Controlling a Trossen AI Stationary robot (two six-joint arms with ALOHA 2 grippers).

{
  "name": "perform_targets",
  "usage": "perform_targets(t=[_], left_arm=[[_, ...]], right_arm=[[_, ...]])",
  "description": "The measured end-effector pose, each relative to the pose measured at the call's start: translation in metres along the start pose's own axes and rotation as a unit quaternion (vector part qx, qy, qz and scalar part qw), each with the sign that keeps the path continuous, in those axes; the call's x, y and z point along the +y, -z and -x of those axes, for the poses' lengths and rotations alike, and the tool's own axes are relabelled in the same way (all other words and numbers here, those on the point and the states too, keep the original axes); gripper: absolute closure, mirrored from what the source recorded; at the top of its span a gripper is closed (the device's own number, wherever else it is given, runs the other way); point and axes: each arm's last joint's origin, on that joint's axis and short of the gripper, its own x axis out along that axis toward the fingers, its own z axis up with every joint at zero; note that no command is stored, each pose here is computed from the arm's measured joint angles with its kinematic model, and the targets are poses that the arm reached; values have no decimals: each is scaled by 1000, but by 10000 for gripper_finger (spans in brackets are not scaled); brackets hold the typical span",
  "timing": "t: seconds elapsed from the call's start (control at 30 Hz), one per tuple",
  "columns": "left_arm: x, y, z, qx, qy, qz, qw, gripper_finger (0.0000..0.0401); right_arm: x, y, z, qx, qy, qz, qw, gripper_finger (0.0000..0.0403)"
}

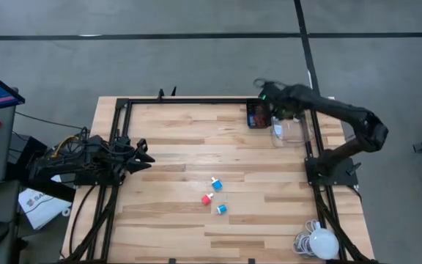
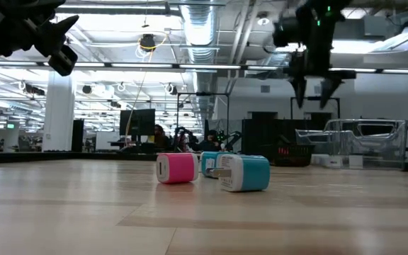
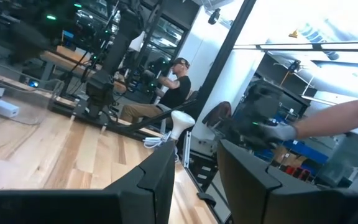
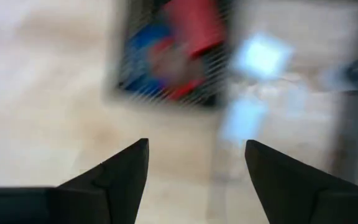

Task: Pick & Place Office items
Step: Put the bottom blue and white charger adapter into the transparent bin

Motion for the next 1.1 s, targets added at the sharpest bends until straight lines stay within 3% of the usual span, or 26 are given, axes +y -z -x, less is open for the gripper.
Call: perform_targets(t=[0.13,0.23,0.37,0.53,0.67,0.73,0.8,1.0,1.1], left_arm=[[0,0,0,2,-1,0,1000,284],[0,0,0,3,0,0,1000,284],[0,0,0,3,0,0,1000,284],[0,0,0,2,0,-1,1000,284],[0,0,0,-1,1,-2,1000,284],[0,0,0,-1,2,-2,1000,284],[0,-1,0,-3,3,-3,1000,284],[0,-1,0,-4,2,-3,1000,284],[0,-1,-1,-2,1,-3,1000,284]], right_arm=[[38,50,14,32,-59,140,988,145],[57,91,14,63,-42,234,969,145],[89,137,8,87,-88,325,938,144],[115,197,2,100,-154,497,848,144],[128,231,4,61,-208,603,768,144],[137,245,6,29,-246,640,728,144],[146,257,6,1,-282,655,701,144],[166,273,-12,-11,-294,667,684,144],[180,277,-19,-18,-304,684,663,144]])
